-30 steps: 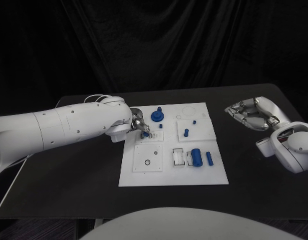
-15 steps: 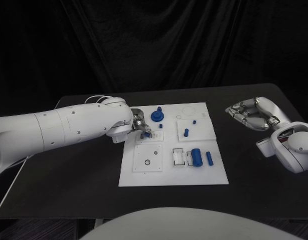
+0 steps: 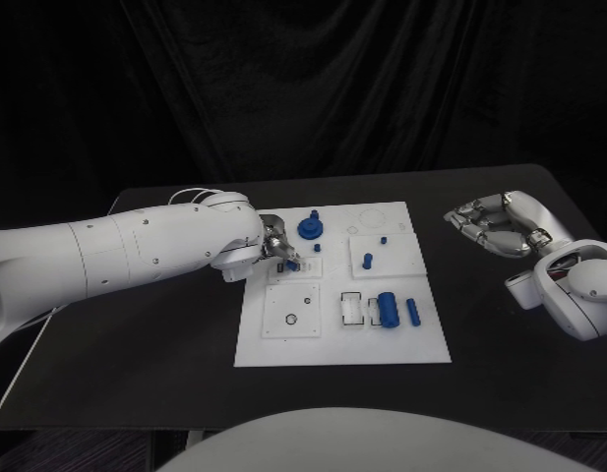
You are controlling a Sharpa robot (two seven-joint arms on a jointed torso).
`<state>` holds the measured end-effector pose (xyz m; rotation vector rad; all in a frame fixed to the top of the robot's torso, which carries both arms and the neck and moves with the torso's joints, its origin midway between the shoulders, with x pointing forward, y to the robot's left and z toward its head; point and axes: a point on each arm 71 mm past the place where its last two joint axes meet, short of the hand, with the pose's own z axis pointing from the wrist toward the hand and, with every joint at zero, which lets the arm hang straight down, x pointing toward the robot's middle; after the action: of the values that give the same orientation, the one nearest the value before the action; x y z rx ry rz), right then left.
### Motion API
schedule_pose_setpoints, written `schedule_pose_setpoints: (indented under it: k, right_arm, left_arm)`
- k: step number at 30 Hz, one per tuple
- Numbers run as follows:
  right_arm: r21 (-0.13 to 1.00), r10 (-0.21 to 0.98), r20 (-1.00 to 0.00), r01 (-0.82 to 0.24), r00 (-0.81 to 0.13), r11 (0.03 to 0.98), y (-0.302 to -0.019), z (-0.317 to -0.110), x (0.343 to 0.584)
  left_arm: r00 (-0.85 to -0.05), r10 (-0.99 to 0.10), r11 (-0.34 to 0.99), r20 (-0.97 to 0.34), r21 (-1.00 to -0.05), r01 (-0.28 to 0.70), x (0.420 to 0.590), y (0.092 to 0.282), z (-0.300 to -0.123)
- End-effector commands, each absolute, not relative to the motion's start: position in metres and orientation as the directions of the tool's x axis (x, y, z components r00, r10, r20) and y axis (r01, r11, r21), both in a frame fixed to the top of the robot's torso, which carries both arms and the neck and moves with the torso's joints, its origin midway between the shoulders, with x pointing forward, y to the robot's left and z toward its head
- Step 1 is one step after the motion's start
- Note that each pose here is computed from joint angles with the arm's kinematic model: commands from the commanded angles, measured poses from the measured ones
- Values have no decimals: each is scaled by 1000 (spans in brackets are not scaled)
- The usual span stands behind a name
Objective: Assemble the parts on the task board
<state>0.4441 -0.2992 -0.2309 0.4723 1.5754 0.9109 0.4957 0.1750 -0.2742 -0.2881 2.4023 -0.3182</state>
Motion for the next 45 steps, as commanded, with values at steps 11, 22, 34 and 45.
schedule_pose_setpoints:
  k: [11, 22, 34, 45]
  right_arm:
    - [770, 736, -637, -161, -231, 617, -301, -234, 443]
    - [771, 735, -637, -154, -232, 618, -302, -234, 442]
    - [770, 735, -636, -149, -234, 620, -302, -235, 443]
    - [771, 734, -636, -143, -237, 621, -303, -236, 442]
  left_arm:
    - [-756, -281, 945, -591, -306, -111, 492, 171, -281]
    - [-759, -280, 945, -588, -308, -110, 491, 170, -283]
    - [-762, -278, 946, -585, -305, -110, 491, 170, -284]
    - [-738, -306, 935, -602, -335, -114, 491, 173, -283]
